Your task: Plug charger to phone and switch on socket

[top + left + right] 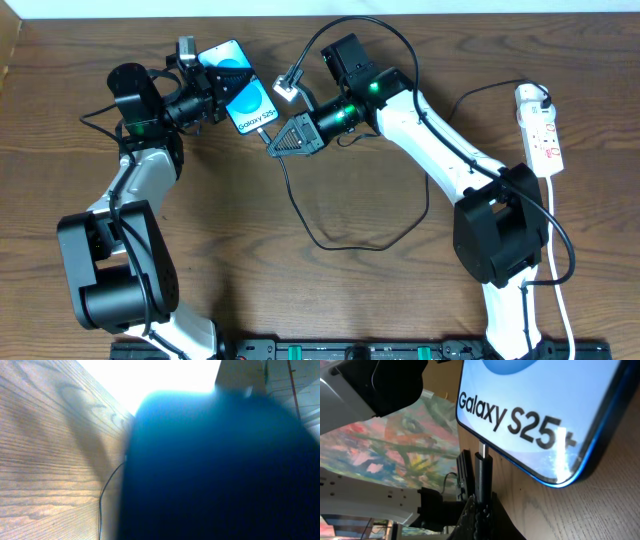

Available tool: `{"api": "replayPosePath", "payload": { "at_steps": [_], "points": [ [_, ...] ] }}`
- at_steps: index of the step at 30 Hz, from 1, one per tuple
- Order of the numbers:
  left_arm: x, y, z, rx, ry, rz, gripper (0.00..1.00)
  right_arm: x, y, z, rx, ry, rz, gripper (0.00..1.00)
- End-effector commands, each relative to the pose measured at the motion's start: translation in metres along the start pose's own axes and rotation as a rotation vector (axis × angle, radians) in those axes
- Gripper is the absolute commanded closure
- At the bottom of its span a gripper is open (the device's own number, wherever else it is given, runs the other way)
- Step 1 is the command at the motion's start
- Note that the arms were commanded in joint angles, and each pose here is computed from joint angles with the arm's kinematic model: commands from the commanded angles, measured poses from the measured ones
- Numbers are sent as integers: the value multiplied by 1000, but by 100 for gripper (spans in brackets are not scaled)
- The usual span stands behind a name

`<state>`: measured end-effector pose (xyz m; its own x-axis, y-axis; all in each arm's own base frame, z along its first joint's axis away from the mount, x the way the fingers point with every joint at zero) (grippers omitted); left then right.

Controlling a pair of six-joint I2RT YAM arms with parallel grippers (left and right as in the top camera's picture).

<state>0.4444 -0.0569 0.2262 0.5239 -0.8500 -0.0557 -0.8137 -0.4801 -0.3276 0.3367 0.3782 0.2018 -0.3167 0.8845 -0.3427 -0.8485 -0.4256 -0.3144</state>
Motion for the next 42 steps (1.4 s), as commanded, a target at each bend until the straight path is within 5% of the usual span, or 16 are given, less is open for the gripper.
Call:
{"api": "replayPosePath", "payload": {
  "at_steps": [1,42],
  "points": [
    [-1,-4,-5,19,7,-5,93,-3,-1,-3,48,-17,0,99],
    [2,-3,-5,12,3,-11,93,5,-17,-1,98,10,-52,99]
  ]
}}
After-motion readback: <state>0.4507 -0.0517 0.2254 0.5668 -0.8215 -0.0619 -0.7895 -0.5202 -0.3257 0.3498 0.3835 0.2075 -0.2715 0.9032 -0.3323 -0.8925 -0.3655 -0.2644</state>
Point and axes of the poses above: each gripper's point midway between its finger pads, its own x axis out along the fingers, its own z axis along the line the jaws close on, y = z × x, the point moved 2 cm from there along -x, back along the fingers, and after that the axes turned 9 degrees about x, right-handed, at the moved point
